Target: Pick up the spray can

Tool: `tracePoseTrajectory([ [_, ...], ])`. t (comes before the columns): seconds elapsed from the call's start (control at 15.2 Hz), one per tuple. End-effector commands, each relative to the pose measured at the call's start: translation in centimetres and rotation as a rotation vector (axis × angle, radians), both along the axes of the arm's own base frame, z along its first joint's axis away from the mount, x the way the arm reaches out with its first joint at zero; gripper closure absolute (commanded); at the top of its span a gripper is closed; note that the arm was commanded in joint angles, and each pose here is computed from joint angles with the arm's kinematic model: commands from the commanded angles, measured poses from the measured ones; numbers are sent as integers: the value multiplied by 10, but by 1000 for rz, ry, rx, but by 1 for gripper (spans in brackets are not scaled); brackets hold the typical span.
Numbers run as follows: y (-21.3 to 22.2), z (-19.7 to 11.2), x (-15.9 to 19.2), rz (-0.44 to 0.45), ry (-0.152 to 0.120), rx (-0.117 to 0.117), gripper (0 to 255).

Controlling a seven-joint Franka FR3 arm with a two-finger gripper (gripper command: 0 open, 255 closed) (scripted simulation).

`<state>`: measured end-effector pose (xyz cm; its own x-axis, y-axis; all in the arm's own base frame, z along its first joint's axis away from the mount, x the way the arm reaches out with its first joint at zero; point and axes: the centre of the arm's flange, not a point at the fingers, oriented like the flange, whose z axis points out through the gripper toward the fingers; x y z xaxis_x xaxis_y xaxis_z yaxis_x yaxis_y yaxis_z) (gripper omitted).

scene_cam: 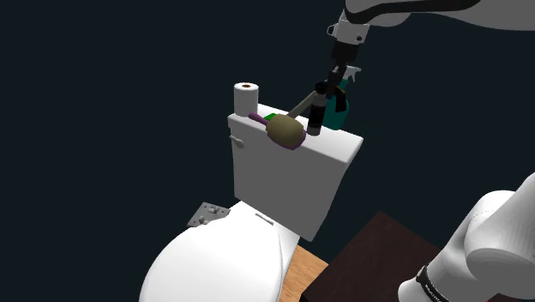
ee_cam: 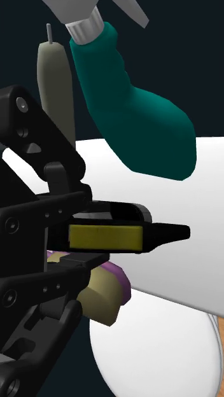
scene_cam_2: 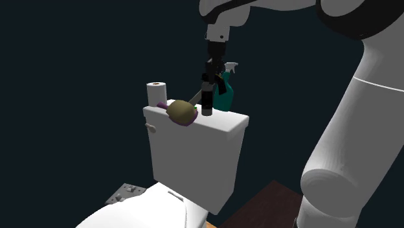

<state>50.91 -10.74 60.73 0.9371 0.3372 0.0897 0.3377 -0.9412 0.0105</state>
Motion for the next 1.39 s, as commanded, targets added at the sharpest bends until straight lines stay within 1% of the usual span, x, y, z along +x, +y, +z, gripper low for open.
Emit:
tracePoseTrajectory([
  [0.0, 0, -1, 0, 0, 0, 0, 255],
  [0.46, 0, -1, 1, 0, 0, 0, 255],
  [1.32, 0, 68, 1, 0, 0, 0, 255],
])
